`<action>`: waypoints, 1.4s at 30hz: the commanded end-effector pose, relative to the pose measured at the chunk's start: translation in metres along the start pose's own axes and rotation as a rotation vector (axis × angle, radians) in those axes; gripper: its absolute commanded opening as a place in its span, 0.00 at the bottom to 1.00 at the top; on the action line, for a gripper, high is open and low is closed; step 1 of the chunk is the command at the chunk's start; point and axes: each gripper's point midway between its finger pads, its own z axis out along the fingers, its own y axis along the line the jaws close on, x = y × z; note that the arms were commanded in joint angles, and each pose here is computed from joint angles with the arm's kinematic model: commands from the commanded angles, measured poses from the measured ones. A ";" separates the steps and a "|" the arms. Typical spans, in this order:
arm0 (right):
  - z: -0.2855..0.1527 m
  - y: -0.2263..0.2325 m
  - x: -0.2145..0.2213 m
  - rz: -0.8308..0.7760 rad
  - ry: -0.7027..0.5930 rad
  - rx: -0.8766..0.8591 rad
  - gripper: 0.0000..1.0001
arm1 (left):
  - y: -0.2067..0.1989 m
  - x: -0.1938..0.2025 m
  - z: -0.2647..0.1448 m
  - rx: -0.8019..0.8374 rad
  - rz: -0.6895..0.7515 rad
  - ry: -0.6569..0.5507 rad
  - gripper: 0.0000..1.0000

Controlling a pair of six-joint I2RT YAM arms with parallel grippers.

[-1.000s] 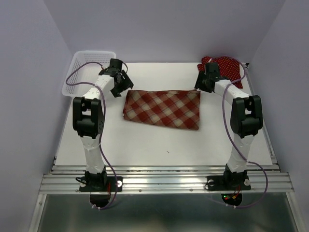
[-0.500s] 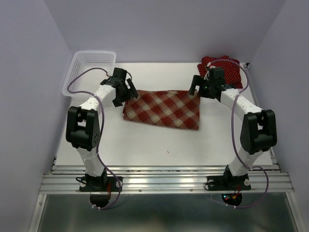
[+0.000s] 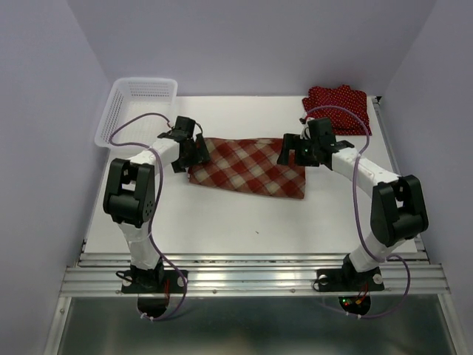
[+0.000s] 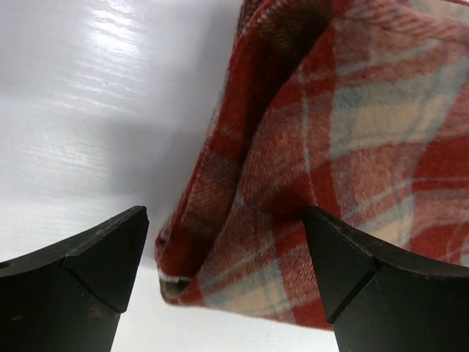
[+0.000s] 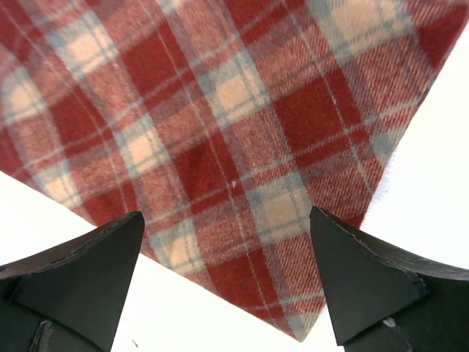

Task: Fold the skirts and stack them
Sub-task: Fold the skirt

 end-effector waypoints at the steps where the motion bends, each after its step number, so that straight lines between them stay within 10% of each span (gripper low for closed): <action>1: -0.019 0.008 -0.017 -0.035 -0.071 -0.022 1.00 | 0.003 0.004 0.018 -0.004 0.021 0.019 0.98; 11: -0.026 0.010 -0.016 -0.047 -0.078 -0.030 1.00 | 0.014 0.022 0.043 0.070 -0.014 0.084 0.74; 13: -0.025 0.009 -0.015 -0.046 -0.077 -0.028 1.00 | 0.006 0.028 0.042 0.120 -0.009 0.107 0.58; 16: -0.023 0.009 -0.016 -0.049 -0.079 -0.031 1.00 | -0.007 0.033 0.037 0.208 -0.002 0.118 0.00; 22: -0.016 0.030 -0.023 -0.072 -0.095 -0.078 0.94 | -0.026 0.024 0.010 0.259 0.008 0.051 0.00; 27: 0.005 0.053 -0.026 -0.016 -0.107 -0.095 0.27 | -0.026 -0.001 -0.028 0.237 -0.049 -0.077 0.00; 29: 0.015 0.065 -0.022 -0.020 -0.093 -0.111 0.19 | -0.031 -0.005 -0.043 0.262 -0.058 -0.102 0.00; 42: 0.096 0.127 0.023 -0.060 0.003 -0.099 0.13 | -0.052 -0.016 -0.105 0.283 -0.054 -0.192 0.00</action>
